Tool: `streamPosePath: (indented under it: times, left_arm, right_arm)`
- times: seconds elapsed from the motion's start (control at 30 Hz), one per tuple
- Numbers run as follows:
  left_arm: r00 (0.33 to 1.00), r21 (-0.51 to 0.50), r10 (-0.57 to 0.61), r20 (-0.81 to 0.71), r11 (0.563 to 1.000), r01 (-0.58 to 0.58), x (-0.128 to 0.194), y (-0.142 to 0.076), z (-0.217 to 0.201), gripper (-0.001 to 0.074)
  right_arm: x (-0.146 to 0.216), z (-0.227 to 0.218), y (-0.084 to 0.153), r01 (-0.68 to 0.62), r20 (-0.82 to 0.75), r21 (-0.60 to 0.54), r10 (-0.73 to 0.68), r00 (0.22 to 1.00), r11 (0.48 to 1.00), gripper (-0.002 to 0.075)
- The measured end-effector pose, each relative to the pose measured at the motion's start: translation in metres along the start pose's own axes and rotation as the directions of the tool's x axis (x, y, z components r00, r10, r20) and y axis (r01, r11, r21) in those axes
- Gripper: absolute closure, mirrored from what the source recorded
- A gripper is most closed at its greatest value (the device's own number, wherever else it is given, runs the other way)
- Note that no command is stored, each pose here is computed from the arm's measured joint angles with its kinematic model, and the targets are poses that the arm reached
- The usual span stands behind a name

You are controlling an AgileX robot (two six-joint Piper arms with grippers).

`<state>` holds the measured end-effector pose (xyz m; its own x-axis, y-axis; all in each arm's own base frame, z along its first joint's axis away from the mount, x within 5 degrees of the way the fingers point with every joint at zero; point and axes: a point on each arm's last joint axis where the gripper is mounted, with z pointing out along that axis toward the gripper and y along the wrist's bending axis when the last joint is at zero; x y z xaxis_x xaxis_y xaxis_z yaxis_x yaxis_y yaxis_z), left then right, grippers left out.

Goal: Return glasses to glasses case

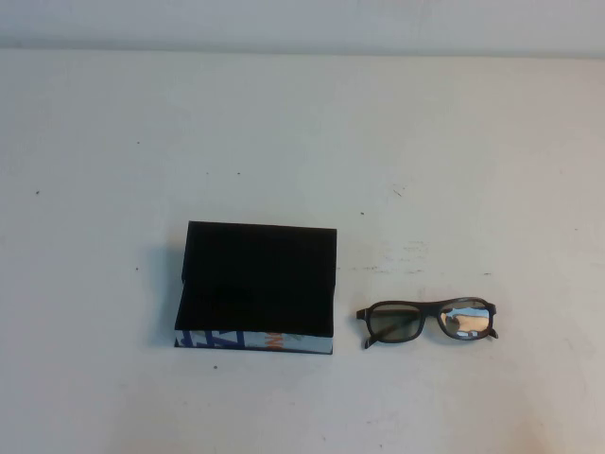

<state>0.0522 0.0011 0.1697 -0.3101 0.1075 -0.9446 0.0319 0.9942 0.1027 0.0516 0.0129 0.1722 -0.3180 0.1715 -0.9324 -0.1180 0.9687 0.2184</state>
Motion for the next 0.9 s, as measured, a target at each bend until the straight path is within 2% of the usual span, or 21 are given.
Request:
streamPosePath:
  times: [0.9]
  left_arm:
    - [1.000,0.000,0.000,0.000,1.000,0.000,0.0000,0.0000,0.0000,0.0738]
  right_arm:
    - [-0.0007,-0.0001,0.0010,-0.028,0.008,-0.011,0.028,1.000,1.000,0.0737]
